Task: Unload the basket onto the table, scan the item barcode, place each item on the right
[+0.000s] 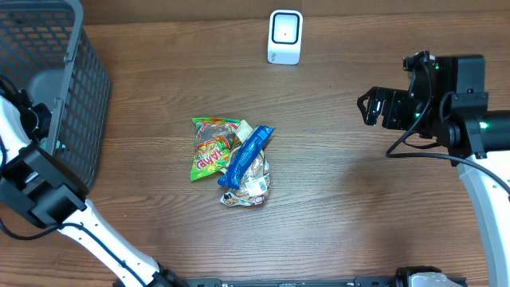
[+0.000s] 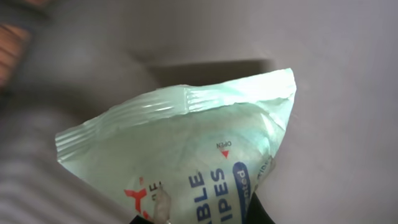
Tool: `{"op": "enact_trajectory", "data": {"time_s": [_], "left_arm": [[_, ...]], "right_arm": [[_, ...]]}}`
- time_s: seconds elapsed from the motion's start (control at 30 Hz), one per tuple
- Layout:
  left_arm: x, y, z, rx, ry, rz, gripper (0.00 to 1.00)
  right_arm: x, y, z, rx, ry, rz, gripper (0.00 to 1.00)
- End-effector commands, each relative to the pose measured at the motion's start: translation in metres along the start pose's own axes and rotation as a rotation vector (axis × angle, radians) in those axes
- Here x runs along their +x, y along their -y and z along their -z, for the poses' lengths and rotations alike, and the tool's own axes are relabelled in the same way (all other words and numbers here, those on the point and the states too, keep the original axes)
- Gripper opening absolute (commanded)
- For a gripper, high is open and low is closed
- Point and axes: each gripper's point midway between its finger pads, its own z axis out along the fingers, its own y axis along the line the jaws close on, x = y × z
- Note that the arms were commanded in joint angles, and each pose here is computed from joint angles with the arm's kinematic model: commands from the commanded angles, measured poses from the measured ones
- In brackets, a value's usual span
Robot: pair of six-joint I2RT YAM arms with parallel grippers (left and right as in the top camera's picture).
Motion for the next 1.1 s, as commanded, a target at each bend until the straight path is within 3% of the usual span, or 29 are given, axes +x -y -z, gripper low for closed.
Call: {"op": "enact_trajectory", "data": {"time_s": [0.0, 0.13, 0.23, 0.27, 0.37, 0.53, 0.73, 0.9, 1.07], "left_arm": [[-0.033, 0.046, 0.046, 0.221, 0.095, 0.063, 0.04], [-0.058, 0.074, 0.153, 0.371, 0.269, 0.026, 0.04], [-0.055, 0.088, 0.224, 0.422, 0.385, -0.006, 0.04], [-0.044, 0.102, 0.263, 0.464, 0.437, -0.023, 0.04], [-0.011, 0.137, 0.320, 0.515, 0.478, -0.100, 0.04], [0.046, 0.221, 0.391, 0.606, 0.550, -0.325, 0.04], [0.106, 0.286, 0.383, 0.579, 0.414, -0.506, 0.04], [0.188, 0.342, 0.305, 0.492, 0.058, -0.683, 0.04], [0.255, 0.351, 0.206, 0.292, -0.247, -0.799, 0.04]], "right_arm": [[-0.006, -0.004, 0.004, -0.008, 0.020, 0.009, 1.00], [-0.005, -0.004, 0.004, -0.007, 0.016, 0.008, 1.00], [-0.007, -0.004, 0.004, -0.009, 0.022, 0.010, 1.00], [-0.008, -0.007, 0.004, -0.021, 0.029, 0.013, 1.00], [-0.012, -0.012, 0.005, -0.049, 0.041, 0.016, 1.00], [-0.010, -0.011, 0.005, -0.045, 0.035, 0.014, 1.00], [-0.008, -0.010, 0.004, -0.044, 0.027, 0.011, 1.00], [-0.010, -0.011, 0.005, -0.045, 0.036, 0.014, 1.00], [-0.010, -0.011, 0.005, -0.045, 0.033, 0.013, 1.00]]}}
